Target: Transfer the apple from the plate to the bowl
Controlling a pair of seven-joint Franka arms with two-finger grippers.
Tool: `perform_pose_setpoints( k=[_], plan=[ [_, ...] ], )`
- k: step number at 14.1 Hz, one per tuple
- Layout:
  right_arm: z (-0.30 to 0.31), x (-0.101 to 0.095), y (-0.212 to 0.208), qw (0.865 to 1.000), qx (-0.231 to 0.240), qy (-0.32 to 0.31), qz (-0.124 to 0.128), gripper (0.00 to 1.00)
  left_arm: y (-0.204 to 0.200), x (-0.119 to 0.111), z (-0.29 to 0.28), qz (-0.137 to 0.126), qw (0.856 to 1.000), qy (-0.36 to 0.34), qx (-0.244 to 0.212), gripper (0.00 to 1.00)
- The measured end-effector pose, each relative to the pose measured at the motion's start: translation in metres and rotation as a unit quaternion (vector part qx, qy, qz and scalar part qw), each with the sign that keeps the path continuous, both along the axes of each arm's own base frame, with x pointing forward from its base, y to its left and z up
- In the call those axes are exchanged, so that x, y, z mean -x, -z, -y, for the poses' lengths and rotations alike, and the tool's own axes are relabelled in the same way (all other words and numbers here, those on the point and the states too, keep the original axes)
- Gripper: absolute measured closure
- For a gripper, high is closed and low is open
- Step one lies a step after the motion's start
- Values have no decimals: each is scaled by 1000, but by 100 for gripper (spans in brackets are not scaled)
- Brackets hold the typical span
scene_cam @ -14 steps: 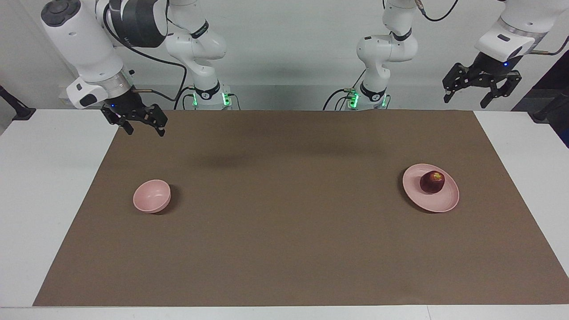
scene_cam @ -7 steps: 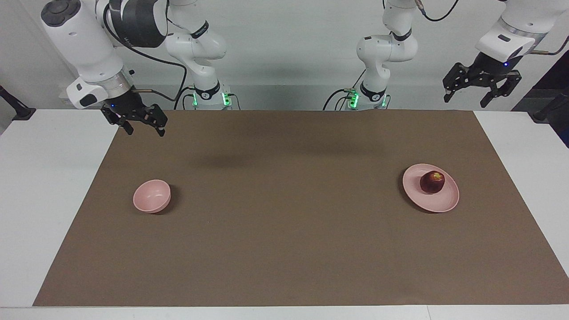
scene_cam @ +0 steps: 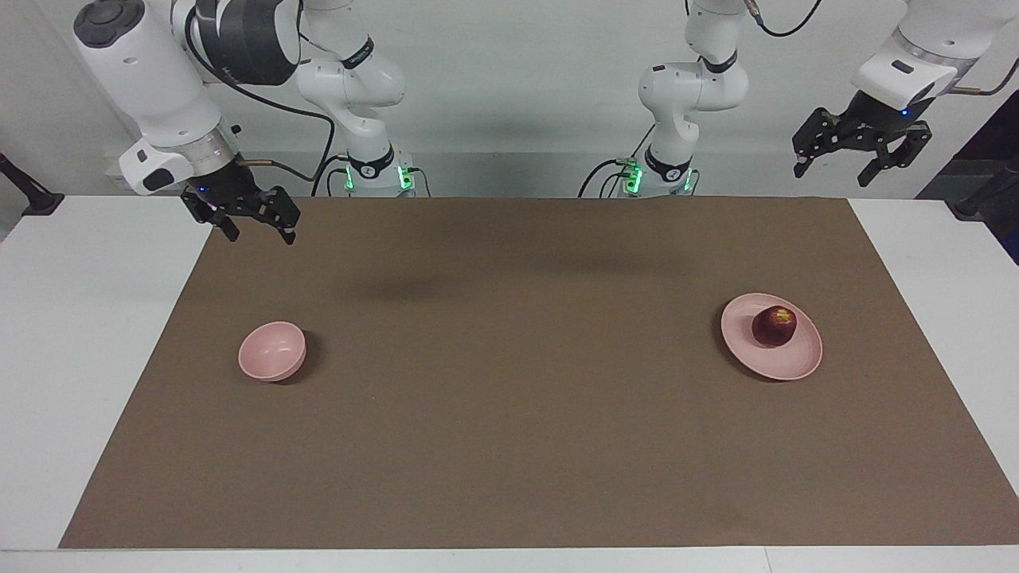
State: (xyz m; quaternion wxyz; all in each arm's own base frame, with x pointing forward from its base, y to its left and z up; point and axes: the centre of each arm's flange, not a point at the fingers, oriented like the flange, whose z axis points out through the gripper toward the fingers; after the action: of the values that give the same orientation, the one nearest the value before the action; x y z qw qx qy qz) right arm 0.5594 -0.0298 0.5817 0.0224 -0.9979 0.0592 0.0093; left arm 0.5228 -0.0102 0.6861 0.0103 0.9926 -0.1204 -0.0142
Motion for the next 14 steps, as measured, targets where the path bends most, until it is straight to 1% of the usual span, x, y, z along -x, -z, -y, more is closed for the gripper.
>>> perform_pose_setpoints(
  k=[4, 9, 14],
  plan=[
    [0, 0, 0, 1000, 0, 0, 0, 0, 0, -1, -3, 3, 1000, -2, 0, 0],
    [0, 0, 0, 1000, 0, 0, 0, 0, -3, -4, -4, 16, 1000, -4, 0, 0],
    [0, 0, 0, 1000, 0, 0, 0, 0, 6, -7, -5, 17, 1000, -5, 0, 0]
  ],
)
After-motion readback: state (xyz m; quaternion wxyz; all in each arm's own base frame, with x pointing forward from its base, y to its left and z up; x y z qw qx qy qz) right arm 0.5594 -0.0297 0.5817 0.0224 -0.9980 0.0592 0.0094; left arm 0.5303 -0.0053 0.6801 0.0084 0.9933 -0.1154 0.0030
